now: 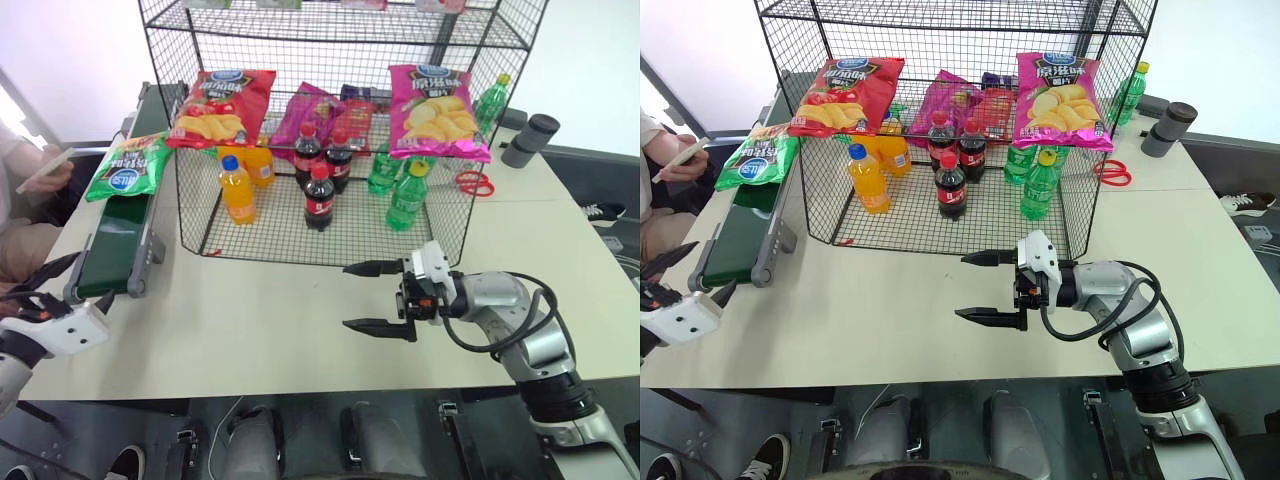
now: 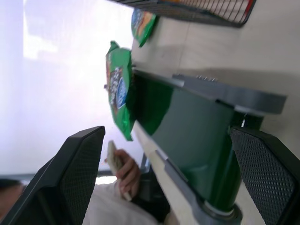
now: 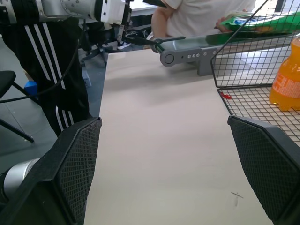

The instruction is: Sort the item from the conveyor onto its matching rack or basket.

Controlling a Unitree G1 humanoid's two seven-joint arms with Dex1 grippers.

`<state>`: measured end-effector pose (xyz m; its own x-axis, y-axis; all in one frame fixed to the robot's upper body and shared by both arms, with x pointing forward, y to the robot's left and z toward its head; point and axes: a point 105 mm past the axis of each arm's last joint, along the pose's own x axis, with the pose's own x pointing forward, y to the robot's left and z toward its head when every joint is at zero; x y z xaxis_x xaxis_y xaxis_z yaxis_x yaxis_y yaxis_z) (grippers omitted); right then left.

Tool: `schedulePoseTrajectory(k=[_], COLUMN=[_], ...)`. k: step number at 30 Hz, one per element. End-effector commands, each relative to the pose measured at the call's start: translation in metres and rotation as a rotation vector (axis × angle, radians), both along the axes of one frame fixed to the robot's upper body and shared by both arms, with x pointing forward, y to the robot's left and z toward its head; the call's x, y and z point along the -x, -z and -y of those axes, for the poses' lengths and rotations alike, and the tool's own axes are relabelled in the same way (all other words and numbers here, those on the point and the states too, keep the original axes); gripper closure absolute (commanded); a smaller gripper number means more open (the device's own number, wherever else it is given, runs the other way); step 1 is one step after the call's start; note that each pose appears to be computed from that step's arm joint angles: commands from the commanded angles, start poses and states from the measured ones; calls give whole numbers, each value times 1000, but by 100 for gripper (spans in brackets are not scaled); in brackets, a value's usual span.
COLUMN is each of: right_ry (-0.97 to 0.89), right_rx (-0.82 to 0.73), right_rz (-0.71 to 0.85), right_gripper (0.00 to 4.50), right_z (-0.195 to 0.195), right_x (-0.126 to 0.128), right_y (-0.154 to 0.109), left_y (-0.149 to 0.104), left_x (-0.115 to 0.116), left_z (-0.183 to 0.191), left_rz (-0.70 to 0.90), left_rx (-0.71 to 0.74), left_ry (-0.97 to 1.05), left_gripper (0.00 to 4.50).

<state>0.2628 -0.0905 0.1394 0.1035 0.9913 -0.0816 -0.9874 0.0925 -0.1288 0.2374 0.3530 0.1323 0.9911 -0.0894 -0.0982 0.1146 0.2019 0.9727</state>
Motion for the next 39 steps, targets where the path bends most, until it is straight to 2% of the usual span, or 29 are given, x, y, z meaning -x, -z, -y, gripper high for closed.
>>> schedulePoseTrajectory(k=[1, 5, 15, 39], right_ry=[1, 3, -13, 12], right_rx=[-9, -12, -37, -18], right_rz=[48, 50, 56, 75], right_gripper=[2, 2, 2, 2], right_z=[1, 0, -8, -5], right_x=[-2, -5, -6, -9], right_y=[-9, -10, -17, -21], left_y=[-12, -7, 14, 5], left_x=[3, 10, 11, -8], left_z=[-9, -23, -22, -15], left_rz=[54, 45, -3, 13], left_rx=[-39, -22, -15, -16], left_ry=[-63, -140, -155, -108], left_gripper=[0, 0, 0, 0])
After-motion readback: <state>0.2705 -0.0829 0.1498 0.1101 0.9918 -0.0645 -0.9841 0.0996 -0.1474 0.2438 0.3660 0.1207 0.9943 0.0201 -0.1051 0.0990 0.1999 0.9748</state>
